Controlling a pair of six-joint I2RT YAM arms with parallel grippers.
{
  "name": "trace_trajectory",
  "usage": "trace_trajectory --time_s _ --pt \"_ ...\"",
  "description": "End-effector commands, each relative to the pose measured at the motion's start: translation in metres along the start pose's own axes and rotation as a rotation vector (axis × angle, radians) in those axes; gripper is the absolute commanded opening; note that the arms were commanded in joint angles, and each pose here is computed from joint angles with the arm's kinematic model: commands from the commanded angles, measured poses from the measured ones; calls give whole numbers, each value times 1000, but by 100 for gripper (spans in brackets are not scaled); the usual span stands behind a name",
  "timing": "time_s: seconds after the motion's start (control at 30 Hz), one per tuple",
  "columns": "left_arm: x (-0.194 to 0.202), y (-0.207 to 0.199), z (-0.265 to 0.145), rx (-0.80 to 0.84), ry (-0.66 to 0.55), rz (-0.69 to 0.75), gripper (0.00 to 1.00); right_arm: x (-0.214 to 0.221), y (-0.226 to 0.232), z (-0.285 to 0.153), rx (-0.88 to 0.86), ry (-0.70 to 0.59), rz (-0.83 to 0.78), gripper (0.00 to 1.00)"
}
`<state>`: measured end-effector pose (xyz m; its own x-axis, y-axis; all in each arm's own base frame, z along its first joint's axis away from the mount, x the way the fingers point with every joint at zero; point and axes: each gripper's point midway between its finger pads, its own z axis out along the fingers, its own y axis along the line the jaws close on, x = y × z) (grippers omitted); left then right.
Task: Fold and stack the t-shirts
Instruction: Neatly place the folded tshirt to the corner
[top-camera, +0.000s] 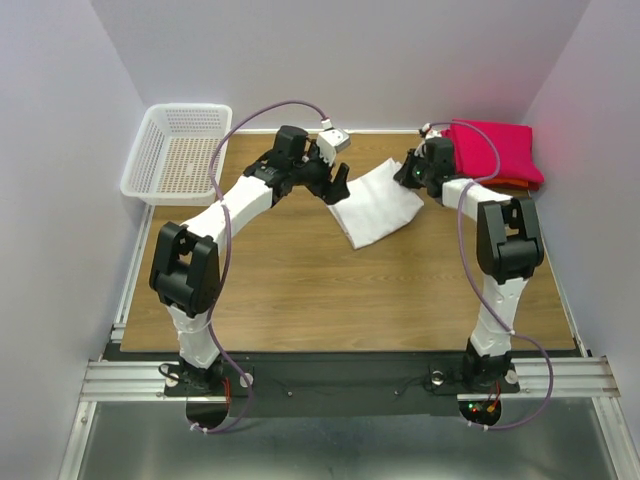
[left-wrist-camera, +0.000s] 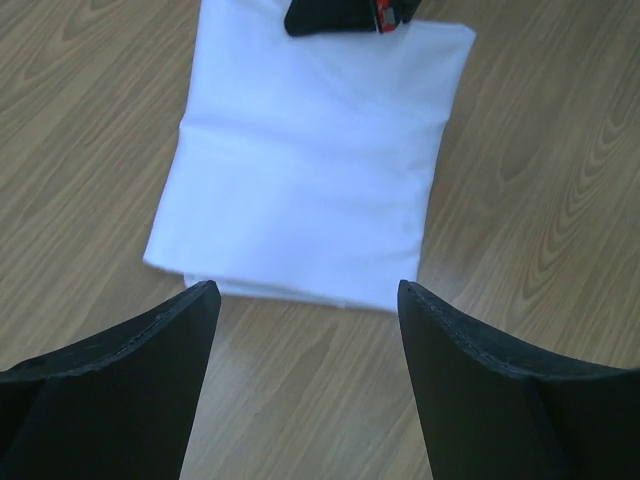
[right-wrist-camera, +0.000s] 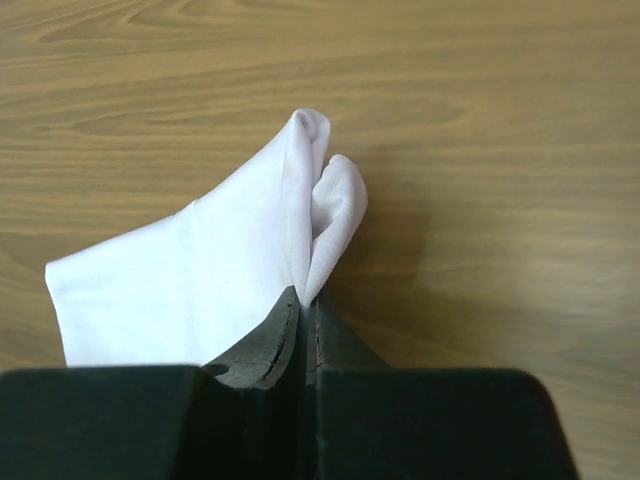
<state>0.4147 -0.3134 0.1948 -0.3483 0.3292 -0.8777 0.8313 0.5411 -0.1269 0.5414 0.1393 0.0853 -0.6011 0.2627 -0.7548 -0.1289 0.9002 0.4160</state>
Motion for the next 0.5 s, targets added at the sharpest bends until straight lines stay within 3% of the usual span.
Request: trace_trajectory --time_s 0.0,0.47 --pt "4 0 -16 -53 41 11 84 -72 -21 -28 82 -115 -259 0" --pt "10 19 -31 -181 79 15 86 -216 -89 -58 179 -354 -398 0"
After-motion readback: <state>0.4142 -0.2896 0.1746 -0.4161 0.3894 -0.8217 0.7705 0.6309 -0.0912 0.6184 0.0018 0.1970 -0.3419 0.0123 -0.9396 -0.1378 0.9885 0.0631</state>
